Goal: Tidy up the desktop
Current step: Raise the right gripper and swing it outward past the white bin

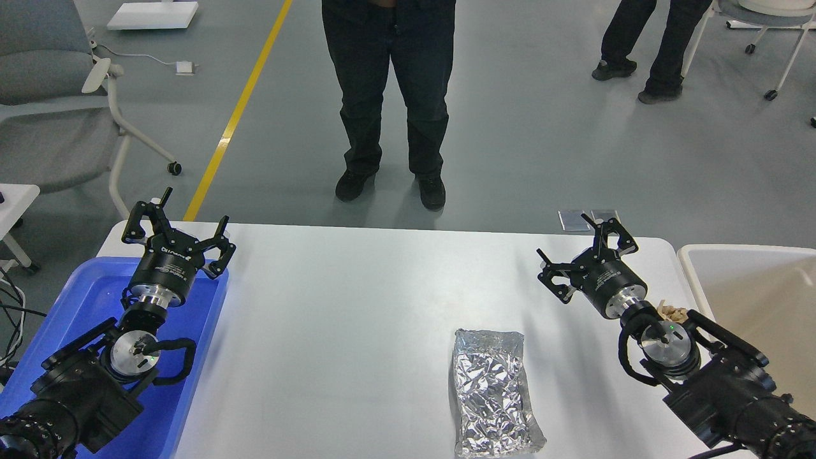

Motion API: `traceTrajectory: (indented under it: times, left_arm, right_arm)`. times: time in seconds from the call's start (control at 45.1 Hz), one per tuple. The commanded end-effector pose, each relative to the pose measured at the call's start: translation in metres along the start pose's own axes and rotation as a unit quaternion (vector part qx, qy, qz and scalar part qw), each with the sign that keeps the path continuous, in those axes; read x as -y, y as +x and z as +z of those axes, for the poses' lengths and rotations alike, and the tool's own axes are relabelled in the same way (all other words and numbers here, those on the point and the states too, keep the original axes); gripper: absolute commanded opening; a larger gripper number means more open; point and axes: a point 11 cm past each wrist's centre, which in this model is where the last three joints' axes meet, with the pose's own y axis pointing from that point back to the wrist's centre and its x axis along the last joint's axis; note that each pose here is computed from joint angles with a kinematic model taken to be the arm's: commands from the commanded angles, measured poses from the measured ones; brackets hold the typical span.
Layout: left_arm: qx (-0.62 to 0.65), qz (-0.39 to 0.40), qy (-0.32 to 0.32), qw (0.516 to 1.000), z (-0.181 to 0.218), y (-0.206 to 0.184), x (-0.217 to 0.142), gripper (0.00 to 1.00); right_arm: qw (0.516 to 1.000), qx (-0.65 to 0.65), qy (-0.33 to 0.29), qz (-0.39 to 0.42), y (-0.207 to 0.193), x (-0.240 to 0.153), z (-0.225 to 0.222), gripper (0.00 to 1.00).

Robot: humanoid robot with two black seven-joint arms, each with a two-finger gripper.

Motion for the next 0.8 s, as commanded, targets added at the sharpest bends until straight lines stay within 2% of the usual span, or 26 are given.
traceTrajectory:
  times: [0.0,0.244,0.399,0.62,0.775]
  left_arm:
    - [0.0,0.0,0.0,1.0,0.0,0.0,0.0,1.0]
    - [0.0,0.0,0.0,1.0,0.0,0.0,0.0,1.0]
    - [0.0,0.0,0.0,1.0,0.0,0.0,0.0,1.0]
    - [0.0,0.0,0.0,1.0,0.0,0.0,0.0,1.0]
    - [0.0,0.0,0.0,1.0,0.0,0.0,0.0,1.0]
  right_arm:
    - [1.0,0.0,0.0,0.0,0.0,0.0,0.0,1.0]
    - [0.998,-0.054,-0.02,-0.034,-0.017,0.0,-0.001,1.0]
    - [0.984,-0.153,-0.03,-0.09,-0.042,-0.014,-0.03,1.0]
    - [0.934,-0.31,-0.048,-0.171,-0.085,-0.06,-0.077,1.0]
    - [0.886,-0.408,-0.068,-0.208,-0.108,-0.093,-0.092,1.0]
